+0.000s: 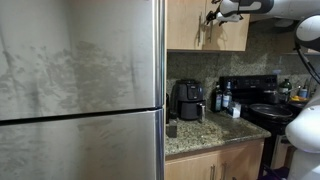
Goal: Open the right door on the cabinet above the air fryer
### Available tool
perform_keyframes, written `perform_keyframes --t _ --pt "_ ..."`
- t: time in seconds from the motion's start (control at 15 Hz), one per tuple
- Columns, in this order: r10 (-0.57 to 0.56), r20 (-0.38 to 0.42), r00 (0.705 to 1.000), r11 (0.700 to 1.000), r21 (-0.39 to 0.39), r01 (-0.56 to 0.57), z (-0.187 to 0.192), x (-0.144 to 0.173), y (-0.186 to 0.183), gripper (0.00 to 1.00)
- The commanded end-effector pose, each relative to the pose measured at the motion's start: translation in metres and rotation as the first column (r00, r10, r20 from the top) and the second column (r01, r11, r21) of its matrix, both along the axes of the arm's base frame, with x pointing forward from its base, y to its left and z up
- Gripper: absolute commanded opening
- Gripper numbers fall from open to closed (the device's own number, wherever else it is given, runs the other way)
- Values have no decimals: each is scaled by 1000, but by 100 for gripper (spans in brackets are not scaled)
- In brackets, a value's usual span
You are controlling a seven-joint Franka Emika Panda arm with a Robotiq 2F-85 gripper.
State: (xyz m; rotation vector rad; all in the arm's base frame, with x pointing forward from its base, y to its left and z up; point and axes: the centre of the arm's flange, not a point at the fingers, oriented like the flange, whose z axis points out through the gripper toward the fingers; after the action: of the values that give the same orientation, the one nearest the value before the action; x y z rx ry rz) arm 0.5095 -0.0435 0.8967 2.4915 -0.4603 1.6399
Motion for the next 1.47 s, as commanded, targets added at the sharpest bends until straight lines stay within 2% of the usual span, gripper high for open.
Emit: perform_keyframes --t 0.0,0.13,0.8,0.93,1.07,1.13,1.4 --pt "-30 14 999 999 -15 30 6 4 -6 74" --pt "-33 21 999 999 -23 34 7 3 -7 72" --pt "3 47 999 999 -51 0 -5 -11 7 3" --pt "-10 56 998 998 -68 14 -10 -13 4 0" --pt "-58 67 996 994 -88 64 -16 -18 -1 4" --pt "-125 80 989 985 -111 133 -21 -27 -4 4" --pt "-213 129 969 967 -112 227 -27 -72 -16 4"
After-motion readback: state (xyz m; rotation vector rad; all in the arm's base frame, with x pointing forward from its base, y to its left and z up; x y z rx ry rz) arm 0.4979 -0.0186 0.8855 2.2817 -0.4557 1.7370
